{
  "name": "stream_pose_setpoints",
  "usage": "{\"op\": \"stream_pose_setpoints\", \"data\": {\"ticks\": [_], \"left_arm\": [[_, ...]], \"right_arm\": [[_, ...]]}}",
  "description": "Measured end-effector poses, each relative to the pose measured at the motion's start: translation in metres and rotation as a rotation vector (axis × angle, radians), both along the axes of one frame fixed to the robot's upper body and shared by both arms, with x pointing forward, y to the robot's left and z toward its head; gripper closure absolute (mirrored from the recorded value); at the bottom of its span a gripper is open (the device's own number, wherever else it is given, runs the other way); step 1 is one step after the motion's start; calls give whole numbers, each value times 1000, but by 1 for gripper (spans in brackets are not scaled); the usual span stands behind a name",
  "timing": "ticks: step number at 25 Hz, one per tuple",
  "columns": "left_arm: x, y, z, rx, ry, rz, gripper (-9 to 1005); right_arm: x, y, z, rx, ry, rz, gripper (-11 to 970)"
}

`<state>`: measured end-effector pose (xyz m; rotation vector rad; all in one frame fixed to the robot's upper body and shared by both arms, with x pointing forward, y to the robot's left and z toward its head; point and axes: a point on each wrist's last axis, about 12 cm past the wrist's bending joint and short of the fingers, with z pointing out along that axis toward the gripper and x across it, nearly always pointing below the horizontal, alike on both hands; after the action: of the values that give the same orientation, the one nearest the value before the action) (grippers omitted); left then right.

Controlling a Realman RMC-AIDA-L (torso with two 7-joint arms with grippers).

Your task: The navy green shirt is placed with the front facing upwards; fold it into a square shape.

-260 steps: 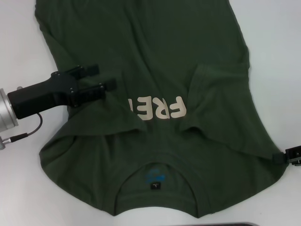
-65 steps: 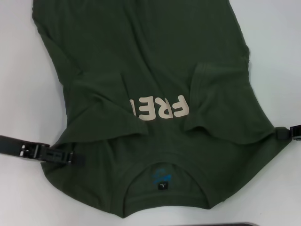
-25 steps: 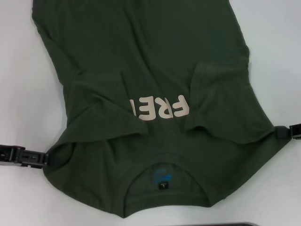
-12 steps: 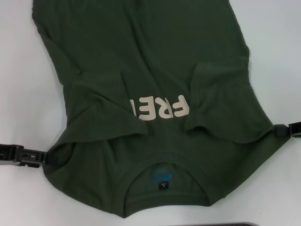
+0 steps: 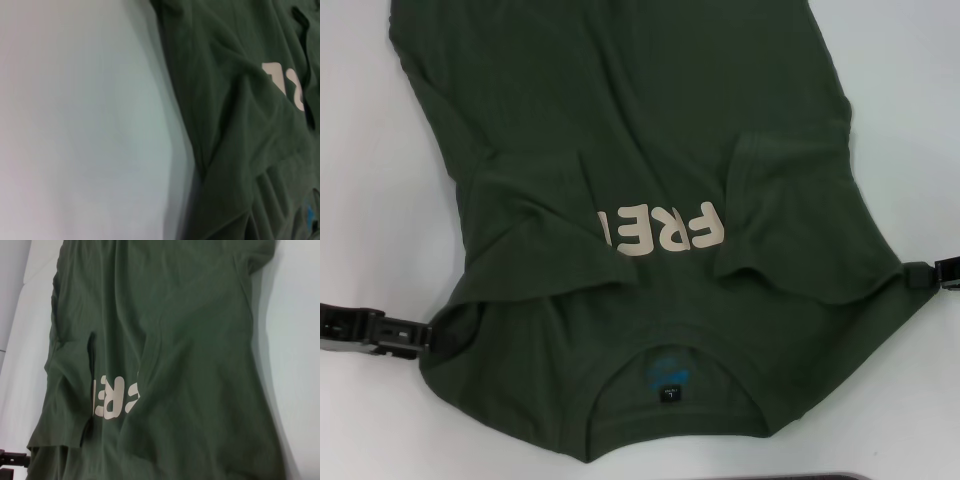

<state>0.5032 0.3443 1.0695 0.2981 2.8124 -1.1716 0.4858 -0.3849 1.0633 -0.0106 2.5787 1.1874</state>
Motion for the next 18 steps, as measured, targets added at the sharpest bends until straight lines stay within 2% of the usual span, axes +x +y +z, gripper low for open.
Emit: {"op": "stream_pose_setpoints", "data": {"ticks": [13, 18], "left_arm": [[15, -38, 3, -65, -29, -89, 126], [23, -56, 12, -130, -72, -138, 127]], "right_arm": [[1, -1, 1, -3, -3, 1, 924], [1, 0, 1, -2, -3, 1, 924]]}}
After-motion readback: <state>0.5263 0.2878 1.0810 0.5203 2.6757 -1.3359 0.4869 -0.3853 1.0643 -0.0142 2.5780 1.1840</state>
